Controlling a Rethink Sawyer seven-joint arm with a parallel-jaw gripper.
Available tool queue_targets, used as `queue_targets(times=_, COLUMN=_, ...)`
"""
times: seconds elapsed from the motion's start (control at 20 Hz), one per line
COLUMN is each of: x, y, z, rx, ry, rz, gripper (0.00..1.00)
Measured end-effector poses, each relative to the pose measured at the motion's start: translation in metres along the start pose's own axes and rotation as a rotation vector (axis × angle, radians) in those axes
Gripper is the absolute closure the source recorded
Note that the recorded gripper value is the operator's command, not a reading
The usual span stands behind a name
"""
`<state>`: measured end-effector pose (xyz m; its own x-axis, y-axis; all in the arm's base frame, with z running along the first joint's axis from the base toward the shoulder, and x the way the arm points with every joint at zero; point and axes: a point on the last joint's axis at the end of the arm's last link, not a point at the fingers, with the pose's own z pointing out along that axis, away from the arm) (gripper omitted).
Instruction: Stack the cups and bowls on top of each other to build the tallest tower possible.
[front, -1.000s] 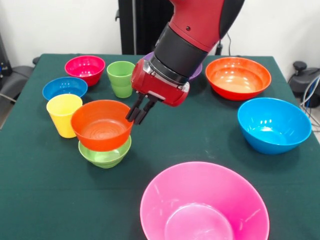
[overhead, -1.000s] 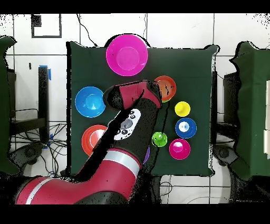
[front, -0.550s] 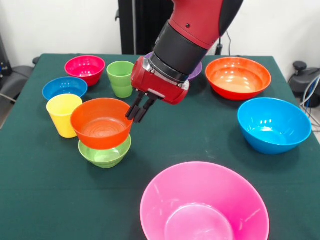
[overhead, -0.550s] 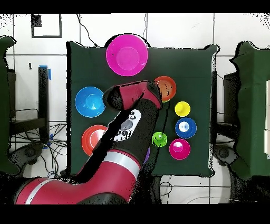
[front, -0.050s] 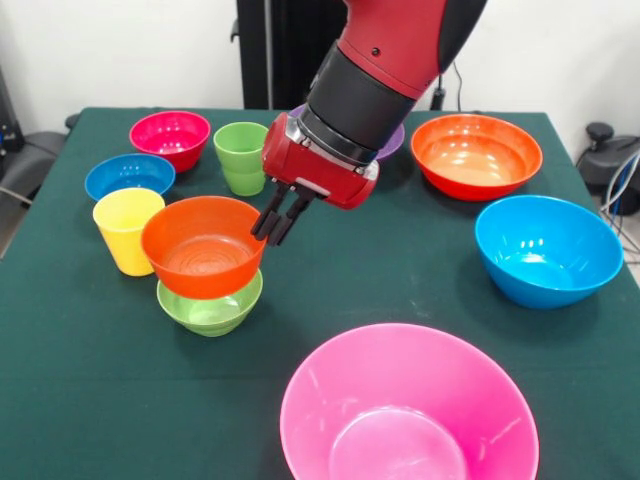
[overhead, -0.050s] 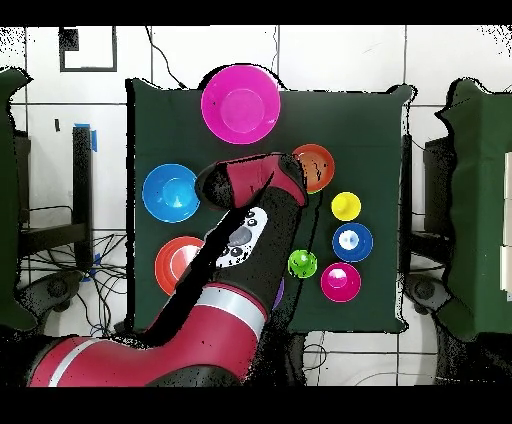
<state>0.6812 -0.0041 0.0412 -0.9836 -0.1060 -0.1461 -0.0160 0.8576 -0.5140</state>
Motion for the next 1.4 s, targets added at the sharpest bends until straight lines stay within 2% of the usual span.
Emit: queue_targets(times=1.4, x=0.0028, y=0.0023, z=0.0038, rx=0.0, ry=0.007, rz=-0.004, gripper=1.0)
